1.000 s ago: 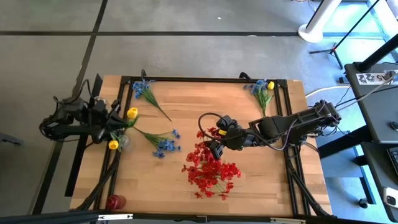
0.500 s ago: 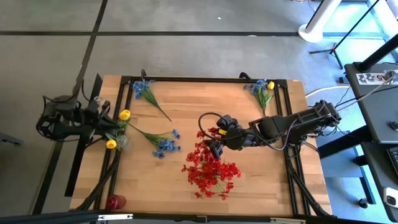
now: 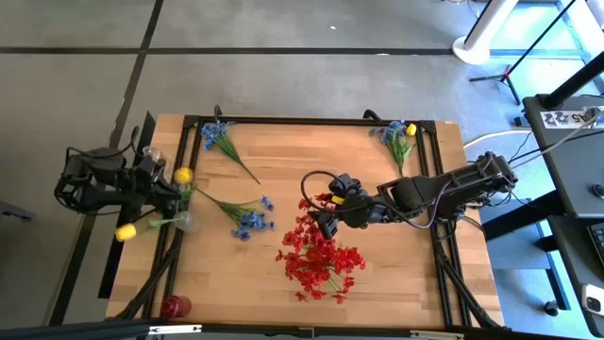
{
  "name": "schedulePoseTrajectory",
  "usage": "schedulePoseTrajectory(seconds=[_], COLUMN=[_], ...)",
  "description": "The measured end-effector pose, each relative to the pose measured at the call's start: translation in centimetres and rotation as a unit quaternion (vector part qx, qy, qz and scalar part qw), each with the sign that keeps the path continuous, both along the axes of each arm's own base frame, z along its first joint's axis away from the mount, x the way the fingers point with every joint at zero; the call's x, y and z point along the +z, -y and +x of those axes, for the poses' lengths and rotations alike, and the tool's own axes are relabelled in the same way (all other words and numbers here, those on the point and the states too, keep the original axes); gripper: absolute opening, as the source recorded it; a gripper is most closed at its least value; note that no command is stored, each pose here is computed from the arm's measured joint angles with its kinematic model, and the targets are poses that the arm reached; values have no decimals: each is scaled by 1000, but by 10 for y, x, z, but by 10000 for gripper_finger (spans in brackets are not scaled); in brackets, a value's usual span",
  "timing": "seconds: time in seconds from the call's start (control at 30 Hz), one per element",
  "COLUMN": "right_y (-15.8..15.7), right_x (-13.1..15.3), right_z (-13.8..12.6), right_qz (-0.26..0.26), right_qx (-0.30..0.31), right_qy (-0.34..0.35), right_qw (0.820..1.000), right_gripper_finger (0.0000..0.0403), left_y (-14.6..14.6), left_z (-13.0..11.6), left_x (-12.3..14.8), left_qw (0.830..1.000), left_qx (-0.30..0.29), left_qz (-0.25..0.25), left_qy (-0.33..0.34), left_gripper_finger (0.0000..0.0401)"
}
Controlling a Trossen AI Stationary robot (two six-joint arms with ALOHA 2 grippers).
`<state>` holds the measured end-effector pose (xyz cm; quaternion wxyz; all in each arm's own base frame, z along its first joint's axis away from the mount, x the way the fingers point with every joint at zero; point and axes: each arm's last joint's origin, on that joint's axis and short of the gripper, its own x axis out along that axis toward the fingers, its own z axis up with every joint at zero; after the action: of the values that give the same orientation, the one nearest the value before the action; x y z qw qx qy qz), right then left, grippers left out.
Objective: Sort flowers into vase by color
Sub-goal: Put the left yellow tulip into the transparent vase, then put the yellow tulip into the transparent vase
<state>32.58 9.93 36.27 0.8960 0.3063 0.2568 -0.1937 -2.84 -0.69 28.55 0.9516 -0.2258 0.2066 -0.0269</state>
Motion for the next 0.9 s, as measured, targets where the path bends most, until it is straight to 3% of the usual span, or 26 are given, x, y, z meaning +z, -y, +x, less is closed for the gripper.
schedulePoseTrajectory(seconds=[0.33,0.53,0.73,0.83,0.9], right_y=[0,0,4,14,25], right_x=[0,0,3,7,7], right_z=[0,0,4,8,10], right_qz=[-2,-5,-44,-75,-68], right_qx=[0,3,0,-29,-60], right_qy=[0,-1,15,32,36], right_qw=[1000,1000,999,996,995], right_gripper_finger=[331,331,331,331,331], left_y=[1,4,3,2,2], left_z=[-5,-27,-47,-48,-44], left_x=[6,29,54,67,73], left_qw=[1000,996,987,974,965], left_qx=[-12,-44,-11,12,13], left_qz=[-18,-40,-19,-10,-8], left_qy=[14,67,161,226,261], left_gripper_finger=[104,116,116,117,117])
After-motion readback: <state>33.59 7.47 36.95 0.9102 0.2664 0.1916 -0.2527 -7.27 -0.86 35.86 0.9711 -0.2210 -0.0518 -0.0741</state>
